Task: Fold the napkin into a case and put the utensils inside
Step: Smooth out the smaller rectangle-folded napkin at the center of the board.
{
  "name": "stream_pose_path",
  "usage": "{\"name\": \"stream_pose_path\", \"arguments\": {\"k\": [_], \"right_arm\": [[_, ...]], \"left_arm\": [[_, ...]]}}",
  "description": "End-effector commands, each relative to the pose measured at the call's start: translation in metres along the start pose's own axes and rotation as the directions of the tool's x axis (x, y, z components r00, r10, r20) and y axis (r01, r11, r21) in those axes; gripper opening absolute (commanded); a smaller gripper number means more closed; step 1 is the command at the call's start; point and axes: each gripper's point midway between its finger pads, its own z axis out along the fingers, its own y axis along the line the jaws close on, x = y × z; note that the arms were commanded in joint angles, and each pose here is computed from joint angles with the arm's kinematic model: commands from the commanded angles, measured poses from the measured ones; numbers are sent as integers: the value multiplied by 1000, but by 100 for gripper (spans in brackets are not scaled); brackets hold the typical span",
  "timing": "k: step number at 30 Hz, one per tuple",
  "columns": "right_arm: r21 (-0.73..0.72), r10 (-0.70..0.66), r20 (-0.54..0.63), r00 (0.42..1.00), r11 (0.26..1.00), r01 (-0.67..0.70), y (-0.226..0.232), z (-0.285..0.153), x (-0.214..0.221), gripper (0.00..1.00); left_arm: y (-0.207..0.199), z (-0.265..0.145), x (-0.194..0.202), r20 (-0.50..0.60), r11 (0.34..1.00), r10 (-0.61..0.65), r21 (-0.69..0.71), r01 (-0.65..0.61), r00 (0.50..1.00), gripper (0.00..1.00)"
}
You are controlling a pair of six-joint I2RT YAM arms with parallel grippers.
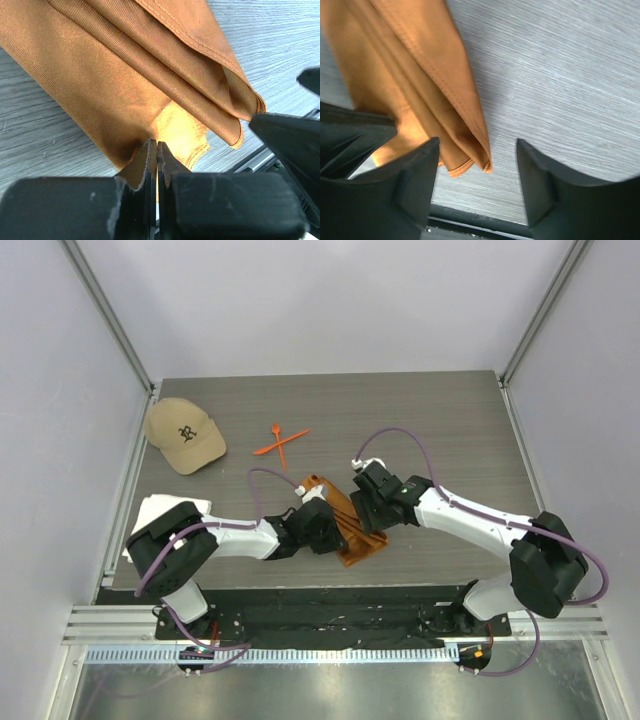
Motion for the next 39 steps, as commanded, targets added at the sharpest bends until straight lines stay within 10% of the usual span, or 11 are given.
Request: {"name": "stream_pose_path", "arguments": {"k": [1, 39], "right_arm": [[-92, -23, 56, 998, 995, 28, 16, -21, -13, 60], [-136, -78, 26, 997, 987, 81, 37, -3, -6, 62]], "left_arm": [[-11, -3, -10, 44, 1000, 10, 28, -12, 999, 3], [-15, -7, -12, 45, 999, 15, 37, -17, 999, 2]]}}
